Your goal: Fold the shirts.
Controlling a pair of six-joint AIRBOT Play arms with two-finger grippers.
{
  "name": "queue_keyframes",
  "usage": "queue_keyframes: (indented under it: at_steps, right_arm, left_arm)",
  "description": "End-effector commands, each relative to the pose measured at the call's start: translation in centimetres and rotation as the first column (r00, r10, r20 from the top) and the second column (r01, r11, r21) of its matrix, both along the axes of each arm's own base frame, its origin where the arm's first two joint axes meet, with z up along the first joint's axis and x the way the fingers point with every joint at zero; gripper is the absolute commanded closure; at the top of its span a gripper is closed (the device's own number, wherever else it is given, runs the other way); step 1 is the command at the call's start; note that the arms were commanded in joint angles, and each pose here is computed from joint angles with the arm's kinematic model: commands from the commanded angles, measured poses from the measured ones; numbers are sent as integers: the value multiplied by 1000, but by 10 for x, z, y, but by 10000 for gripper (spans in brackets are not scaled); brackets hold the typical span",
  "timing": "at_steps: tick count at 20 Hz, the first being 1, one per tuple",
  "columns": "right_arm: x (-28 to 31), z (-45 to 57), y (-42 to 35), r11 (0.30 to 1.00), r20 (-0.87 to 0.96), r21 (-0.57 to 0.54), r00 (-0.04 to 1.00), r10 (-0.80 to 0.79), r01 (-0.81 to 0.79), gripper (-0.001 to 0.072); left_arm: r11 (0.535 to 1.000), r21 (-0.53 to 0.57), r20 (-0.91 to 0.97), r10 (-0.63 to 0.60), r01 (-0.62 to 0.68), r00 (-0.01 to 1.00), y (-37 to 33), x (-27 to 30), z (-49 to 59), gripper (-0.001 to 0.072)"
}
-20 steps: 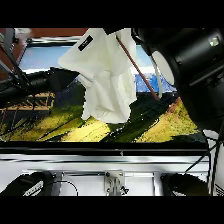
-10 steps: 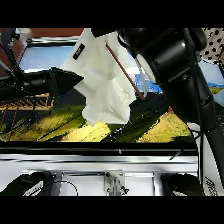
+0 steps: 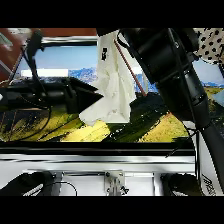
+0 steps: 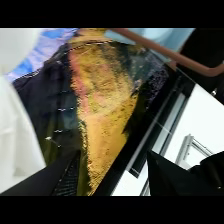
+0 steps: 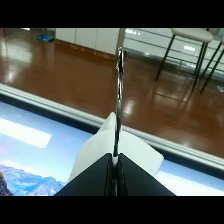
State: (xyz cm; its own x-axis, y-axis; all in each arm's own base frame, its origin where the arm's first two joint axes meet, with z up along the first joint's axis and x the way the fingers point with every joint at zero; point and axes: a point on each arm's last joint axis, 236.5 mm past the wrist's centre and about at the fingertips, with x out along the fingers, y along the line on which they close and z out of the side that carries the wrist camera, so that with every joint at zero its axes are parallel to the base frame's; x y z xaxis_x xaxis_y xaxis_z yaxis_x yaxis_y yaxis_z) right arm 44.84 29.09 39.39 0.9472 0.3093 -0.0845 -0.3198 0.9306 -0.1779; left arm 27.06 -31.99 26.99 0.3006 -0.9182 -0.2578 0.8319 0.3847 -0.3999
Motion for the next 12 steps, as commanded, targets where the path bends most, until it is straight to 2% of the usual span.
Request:
queue_keyframes:
  at_steps: [1,7,9,12]
  right_arm:
    - [2,1,-5,1000,10,-20,1000,-21,22,630]
    - [3,-1,-10,998,10,-43,999,-38,38,630]
    - [4,-3,-15,996,6,-60,998,-59,59,630]
    - [5,-3,-17,996,6,-66,998,-66,67,630]
  left_arm:
    - [997,-73,43,11,-7,999,-46,-8,8,192]
    - [997,-58,20,45,-44,999,-104,5,-37,190]
    - [999,-36,136,12,-7,991,-116,-6,-35,190]
    - [999,-45,281,29,-17,959,-130,-16,-20,191]
